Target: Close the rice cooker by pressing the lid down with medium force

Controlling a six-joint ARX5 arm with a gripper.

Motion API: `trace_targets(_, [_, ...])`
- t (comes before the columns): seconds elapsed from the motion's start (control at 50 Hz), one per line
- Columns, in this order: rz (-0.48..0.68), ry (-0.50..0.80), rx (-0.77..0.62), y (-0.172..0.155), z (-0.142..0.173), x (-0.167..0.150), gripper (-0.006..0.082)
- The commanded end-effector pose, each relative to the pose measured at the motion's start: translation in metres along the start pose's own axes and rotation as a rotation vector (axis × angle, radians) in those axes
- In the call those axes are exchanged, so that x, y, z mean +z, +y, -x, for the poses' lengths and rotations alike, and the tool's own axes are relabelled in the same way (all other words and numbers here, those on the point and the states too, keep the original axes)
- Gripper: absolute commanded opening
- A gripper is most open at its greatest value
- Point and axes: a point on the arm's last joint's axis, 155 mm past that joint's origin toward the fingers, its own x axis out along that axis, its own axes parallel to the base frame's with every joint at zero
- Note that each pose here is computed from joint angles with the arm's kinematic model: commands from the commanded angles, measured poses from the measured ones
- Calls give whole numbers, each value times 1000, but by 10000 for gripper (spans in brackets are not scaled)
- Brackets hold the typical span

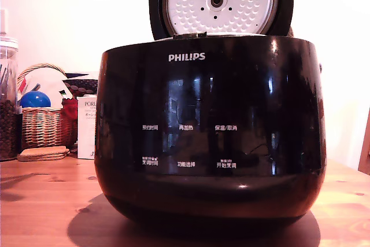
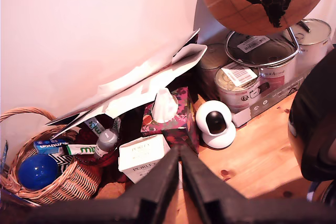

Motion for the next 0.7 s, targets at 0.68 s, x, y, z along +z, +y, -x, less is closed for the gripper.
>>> trace_targets(0.68, [139,-221,-283,6,-23,48,-24])
